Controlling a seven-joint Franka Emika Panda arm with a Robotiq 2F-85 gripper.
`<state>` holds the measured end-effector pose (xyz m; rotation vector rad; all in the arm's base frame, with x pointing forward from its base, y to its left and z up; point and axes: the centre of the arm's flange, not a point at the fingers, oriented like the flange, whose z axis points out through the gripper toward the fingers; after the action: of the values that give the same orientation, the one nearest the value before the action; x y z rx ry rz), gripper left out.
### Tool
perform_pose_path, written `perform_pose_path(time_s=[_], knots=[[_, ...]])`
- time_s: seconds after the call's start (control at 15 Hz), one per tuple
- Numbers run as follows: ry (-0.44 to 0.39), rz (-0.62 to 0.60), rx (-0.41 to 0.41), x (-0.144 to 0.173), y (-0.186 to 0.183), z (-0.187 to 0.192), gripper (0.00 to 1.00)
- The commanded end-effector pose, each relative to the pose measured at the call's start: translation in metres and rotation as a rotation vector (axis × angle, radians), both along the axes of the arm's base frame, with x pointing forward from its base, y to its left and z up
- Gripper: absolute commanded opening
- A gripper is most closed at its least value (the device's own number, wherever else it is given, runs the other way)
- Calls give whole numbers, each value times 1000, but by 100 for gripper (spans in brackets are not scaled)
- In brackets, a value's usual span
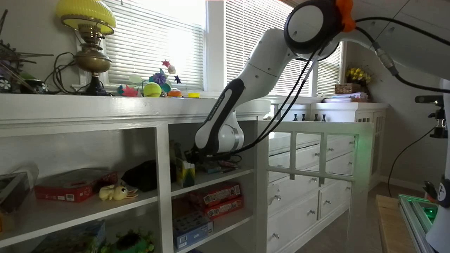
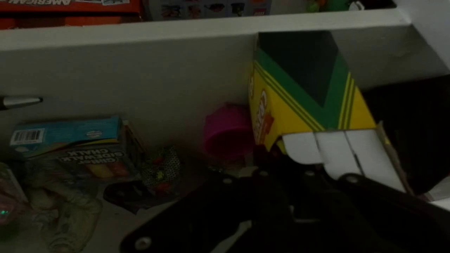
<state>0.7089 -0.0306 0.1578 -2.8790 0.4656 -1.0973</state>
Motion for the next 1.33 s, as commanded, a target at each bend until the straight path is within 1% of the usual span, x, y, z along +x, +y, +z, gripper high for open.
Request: perform_pose_path(time_s=[0.0, 0.33, 0.4, 0.67, 1.07, 1.13, 1.27], knots=[[-19, -1, 11, 24, -2, -1, 3], [-24, 12, -2, 30, 3, -3, 3], [-23, 14, -2, 29, 5, -3, 32], [-23, 0, -8, 24, 13, -4, 56], [-29, -34, -64, 8, 23, 1, 98], [-32, -38, -69, 5, 25, 2, 100], [-28, -45, -81, -1, 28, 3, 100]])
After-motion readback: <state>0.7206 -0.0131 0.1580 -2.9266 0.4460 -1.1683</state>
